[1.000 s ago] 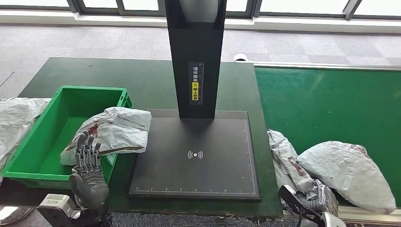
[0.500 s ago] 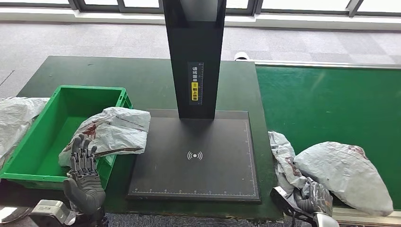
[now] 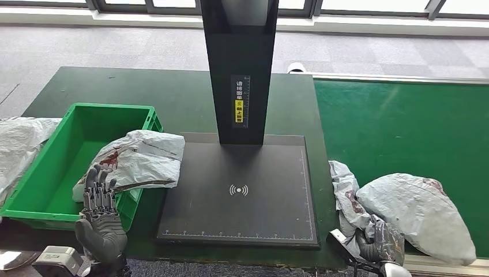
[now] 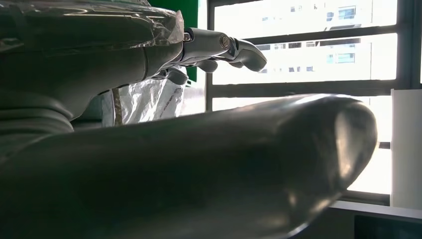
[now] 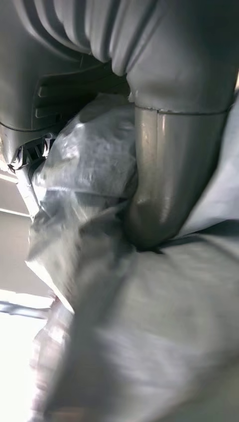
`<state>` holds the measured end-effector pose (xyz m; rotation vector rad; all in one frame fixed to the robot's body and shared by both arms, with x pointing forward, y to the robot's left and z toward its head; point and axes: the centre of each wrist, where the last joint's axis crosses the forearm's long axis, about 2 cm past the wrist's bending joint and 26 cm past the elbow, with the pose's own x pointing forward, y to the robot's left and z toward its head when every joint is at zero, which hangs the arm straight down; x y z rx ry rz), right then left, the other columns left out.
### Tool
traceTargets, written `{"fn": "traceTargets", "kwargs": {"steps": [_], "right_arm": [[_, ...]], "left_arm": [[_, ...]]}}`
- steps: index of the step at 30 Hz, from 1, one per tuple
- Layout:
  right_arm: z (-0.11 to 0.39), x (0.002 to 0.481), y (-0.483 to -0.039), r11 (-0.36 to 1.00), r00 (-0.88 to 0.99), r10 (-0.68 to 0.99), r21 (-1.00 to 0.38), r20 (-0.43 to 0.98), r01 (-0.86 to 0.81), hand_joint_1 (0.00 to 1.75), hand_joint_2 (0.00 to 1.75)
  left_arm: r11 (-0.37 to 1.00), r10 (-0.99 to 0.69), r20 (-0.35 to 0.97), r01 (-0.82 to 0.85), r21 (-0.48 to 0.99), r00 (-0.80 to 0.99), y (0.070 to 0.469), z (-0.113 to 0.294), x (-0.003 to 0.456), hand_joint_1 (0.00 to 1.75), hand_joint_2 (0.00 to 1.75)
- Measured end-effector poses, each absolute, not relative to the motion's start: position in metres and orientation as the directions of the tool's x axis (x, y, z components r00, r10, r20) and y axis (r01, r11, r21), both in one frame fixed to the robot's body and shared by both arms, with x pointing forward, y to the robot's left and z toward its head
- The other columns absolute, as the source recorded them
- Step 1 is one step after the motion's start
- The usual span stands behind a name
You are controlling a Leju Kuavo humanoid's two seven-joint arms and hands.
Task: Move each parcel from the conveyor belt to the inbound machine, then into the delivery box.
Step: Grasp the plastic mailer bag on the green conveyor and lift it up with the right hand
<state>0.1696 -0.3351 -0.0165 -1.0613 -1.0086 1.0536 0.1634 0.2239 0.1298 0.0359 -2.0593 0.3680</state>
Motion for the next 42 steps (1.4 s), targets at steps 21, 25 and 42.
{"fn": "traceTargets", "kwargs": {"steps": [21, 25, 42], "right_arm": [[0.129, 0.142, -0.343, 0.165, 0.031, 0.95, -0.585, 0.31, 0.794, 1.75, 1.75], [0.14, 0.138, -0.346, 0.175, 0.01, 0.941, -0.513, 0.337, 0.84, 1.75, 1.75], [0.155, 0.146, -0.309, 0.25, -0.107, 0.95, -0.513, 0.292, 0.821, 1.75, 1.75]], "left_arm": [[0.964, 0.152, 0.858, -0.12, -0.239, -0.491, 0.213, 0.124, 0.178, 0.0, 0.0], [0.964, 0.154, 0.858, -0.115, -0.239, -0.49, 0.211, 0.124, 0.179, 0.0, 0.0], [0.971, 0.176, 0.859, -0.062, -0.233, -0.482, 0.203, 0.124, 0.19, 0.0, 0.0]]}}
